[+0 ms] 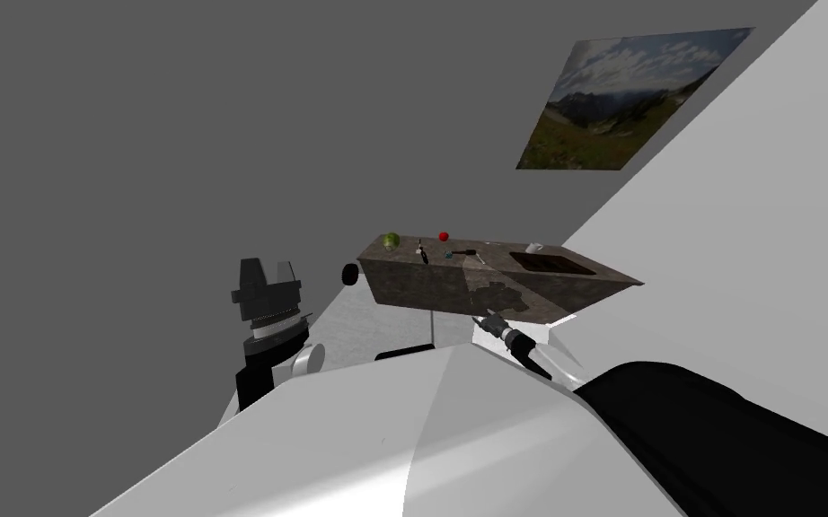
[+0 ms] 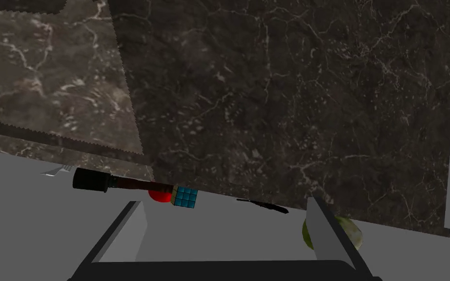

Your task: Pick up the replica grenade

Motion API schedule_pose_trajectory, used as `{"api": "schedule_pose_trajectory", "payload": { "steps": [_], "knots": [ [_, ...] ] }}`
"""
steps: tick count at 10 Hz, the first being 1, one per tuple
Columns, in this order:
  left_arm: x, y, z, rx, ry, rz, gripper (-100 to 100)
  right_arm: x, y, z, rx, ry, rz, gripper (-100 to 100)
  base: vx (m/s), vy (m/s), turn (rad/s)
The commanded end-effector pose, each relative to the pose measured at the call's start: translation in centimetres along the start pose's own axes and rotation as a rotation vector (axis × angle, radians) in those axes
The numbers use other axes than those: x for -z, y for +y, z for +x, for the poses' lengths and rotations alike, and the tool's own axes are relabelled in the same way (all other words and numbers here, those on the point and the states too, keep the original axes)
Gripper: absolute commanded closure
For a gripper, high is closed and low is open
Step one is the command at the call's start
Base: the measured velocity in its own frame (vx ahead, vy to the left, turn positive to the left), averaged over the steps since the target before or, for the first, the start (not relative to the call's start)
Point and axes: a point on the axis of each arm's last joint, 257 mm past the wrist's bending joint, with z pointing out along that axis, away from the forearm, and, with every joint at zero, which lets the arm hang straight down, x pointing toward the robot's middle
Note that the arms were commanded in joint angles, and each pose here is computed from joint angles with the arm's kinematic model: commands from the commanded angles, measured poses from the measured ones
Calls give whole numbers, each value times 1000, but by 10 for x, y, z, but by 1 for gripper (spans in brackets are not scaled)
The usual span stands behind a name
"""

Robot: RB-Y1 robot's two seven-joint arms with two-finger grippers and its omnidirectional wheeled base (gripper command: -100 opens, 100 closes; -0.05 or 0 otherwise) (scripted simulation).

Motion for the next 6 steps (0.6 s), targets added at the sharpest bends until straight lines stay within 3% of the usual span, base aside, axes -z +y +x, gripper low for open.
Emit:
{"api": "schedule_pose_trajectory", "payload": {
  "steps": [1, 2, 3, 4, 5, 6],
  "knots": [
    [0, 0, 0, 0, 0, 0, 0, 11, -35, 21, 116, 70, 37, -100, 44, 39, 218],
    [0, 0, 0, 0, 0, 0, 0, 14, -43, 29, 142, 95, 40, -100, 45, 31, 82],
    [0, 0, 0, 0, 0, 0, 0, 22, -67, 41, 222, 145, 63, -100, 52, 34, 112],
    [0, 0, 0, 0, 0, 0, 0, 24, -71, 44, 230, 153, 65, -100, 49, 23, 93],
    [0, 0, 0, 0, 0, 0, 0, 34, -98, 56, 309, 209, 88, -100, 73, 27, 213],
    [0, 0, 0, 0, 0, 0, 0, 34, -100, 55, 315, 209, 88, -100, 64, 8, 76]
  ]
}}
